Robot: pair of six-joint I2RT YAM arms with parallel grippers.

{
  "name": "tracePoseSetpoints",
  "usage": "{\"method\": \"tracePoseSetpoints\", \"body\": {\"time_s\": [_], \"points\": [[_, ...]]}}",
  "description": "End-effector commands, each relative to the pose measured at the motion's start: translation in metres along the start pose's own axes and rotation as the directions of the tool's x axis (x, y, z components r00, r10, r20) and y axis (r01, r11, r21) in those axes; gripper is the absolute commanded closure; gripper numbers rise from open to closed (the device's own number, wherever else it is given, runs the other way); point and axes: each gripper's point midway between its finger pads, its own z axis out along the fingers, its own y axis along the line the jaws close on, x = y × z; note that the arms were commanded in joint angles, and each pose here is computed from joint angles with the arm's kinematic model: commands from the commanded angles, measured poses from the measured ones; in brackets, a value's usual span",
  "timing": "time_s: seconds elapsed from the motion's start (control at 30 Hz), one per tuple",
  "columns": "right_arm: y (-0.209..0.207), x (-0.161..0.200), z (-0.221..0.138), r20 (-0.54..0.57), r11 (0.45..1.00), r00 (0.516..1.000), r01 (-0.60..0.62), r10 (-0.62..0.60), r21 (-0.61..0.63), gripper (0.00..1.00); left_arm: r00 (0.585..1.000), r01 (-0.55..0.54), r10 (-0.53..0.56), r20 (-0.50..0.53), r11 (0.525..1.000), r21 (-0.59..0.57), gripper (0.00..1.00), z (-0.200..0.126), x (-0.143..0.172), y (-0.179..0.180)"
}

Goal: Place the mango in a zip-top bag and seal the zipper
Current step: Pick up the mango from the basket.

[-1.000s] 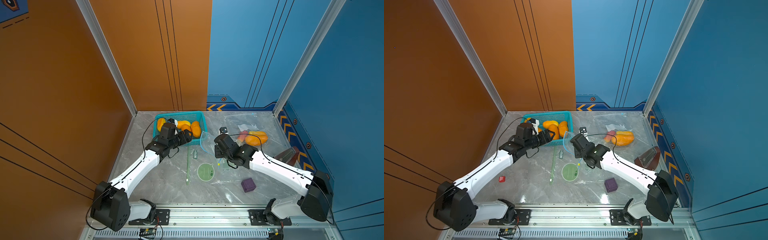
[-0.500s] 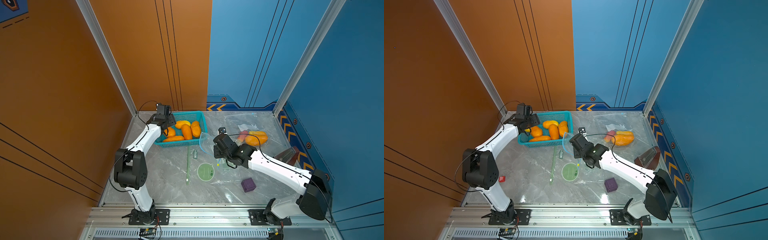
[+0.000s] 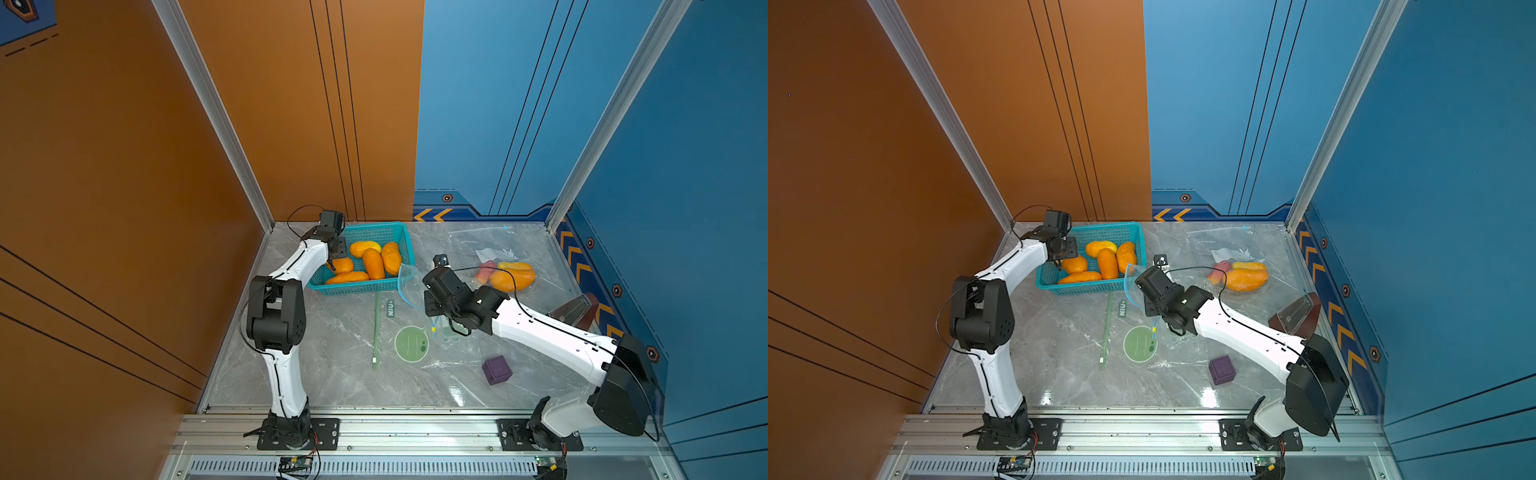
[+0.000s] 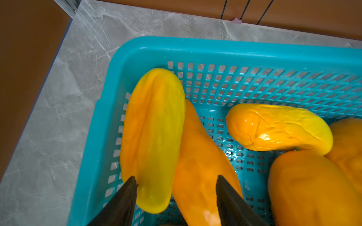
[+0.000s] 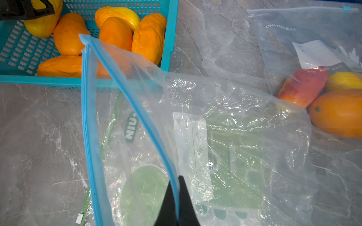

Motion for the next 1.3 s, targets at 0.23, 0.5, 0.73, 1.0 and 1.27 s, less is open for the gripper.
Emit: {"method": "tracePoseSetpoints", "body": {"time_s": [0.23,0.5,0.73,1.0,1.27], "points": [[0.001,-0.003,-0.004,-0.007,1.000,1.000,0.011,-0.011,0.014,0.96,0.999,-0.039,0.038,-0.019,0.997,-0.073,0.29,0.017,-0.008,0.013],[0.001,-0.003,-0.004,-0.008,1.000,1.000,0.016,-0.016,0.017,0.96,0.998,-0.050,0.047,-0.039,0.995,-0.083,0.30,0.033,-0.009,0.009],[0.003,-0.003,-0.004,-0.008,1.000,1.000,0.023,-0.023,0.016,0.97,0.997,-0.057,0.052,-0.052,0.994,-0.089,0.30,0.043,-0.009,0.007],[0.004,-0.002,-0.006,-0.003,0.999,0.999,0.032,-0.032,0.021,0.97,0.995,-0.053,0.045,-0.092,0.995,-0.088,0.30,0.063,0.001,0.002],[0.002,0.000,-0.006,-0.006,0.999,0.999,0.040,-0.040,0.032,0.97,0.994,-0.033,0.025,-0.103,0.997,-0.076,0.42,0.070,0.004,-0.002]]}}
